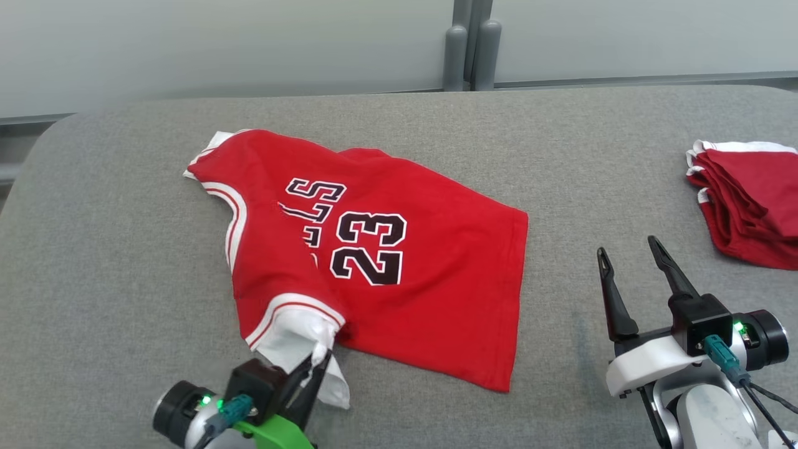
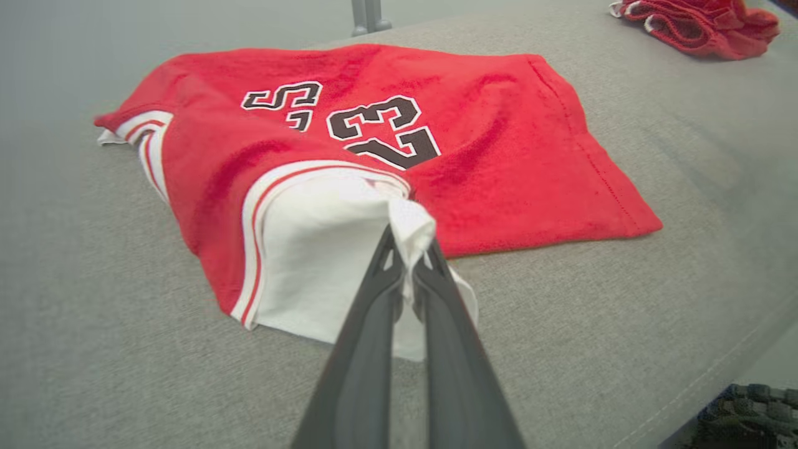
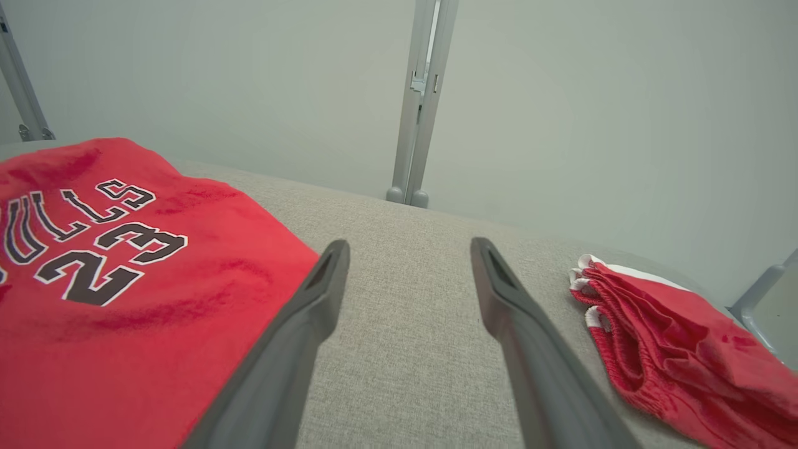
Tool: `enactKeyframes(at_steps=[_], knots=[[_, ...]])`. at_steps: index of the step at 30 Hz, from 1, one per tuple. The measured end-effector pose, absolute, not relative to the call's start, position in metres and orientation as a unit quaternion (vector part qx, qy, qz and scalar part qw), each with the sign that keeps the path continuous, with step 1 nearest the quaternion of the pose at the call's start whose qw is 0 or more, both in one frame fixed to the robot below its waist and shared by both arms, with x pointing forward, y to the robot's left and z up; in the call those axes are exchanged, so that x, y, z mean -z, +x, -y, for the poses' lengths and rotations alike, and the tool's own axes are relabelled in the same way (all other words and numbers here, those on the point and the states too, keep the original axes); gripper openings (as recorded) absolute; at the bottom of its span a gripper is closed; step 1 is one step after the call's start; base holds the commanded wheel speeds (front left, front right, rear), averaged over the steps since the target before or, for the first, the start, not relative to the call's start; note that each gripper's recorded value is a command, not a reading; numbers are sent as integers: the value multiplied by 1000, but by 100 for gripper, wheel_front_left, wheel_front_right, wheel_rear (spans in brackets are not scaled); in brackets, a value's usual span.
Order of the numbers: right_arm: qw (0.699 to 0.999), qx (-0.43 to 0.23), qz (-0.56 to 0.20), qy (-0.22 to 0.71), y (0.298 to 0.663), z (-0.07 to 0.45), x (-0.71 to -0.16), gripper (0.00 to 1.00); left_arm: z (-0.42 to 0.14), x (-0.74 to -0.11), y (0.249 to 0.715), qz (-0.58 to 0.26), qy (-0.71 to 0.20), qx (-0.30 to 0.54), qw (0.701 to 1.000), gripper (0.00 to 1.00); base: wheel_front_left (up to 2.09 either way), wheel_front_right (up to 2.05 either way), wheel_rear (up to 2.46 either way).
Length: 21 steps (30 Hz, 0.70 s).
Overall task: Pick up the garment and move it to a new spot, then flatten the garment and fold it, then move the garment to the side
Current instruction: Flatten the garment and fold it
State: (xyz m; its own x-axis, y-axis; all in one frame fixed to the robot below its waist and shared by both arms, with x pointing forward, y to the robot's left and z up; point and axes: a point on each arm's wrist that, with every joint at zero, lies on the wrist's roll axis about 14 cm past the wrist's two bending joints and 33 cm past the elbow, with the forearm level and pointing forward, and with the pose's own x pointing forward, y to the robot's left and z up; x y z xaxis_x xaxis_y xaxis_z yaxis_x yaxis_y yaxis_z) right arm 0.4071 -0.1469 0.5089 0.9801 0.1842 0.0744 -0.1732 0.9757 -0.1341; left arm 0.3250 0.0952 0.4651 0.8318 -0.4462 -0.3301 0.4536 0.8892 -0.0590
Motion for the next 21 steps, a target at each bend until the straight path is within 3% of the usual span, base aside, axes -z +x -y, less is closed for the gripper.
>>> enactKeyframes(at_steps=[6,7,8,9,15,21], knots=[[994,-76,38,-65,405,157,-506,100,-55,-438,329,-197,-29,269,942,0,0,0,0],[994,-75,37,-65,405,158,-505,100,-50,-434,331,-200,-35,270,941,37,0,0,0],[994,-74,37,-66,404,159,-505,100,-48,-428,332,-206,-34,270,940,89,0,0,0],[995,-72,37,-66,404,160,-505,100,-46,-424,333,-209,-33,271,939,100,0,0,0],[995,-66,36,-67,405,165,-505,100,-36,-417,337,-205,-75,263,940,100,0,0,0],[995,-64,38,-66,407,166,-506,100,-66,-428,346,-174,-102,204,958,100,0,0,0]])
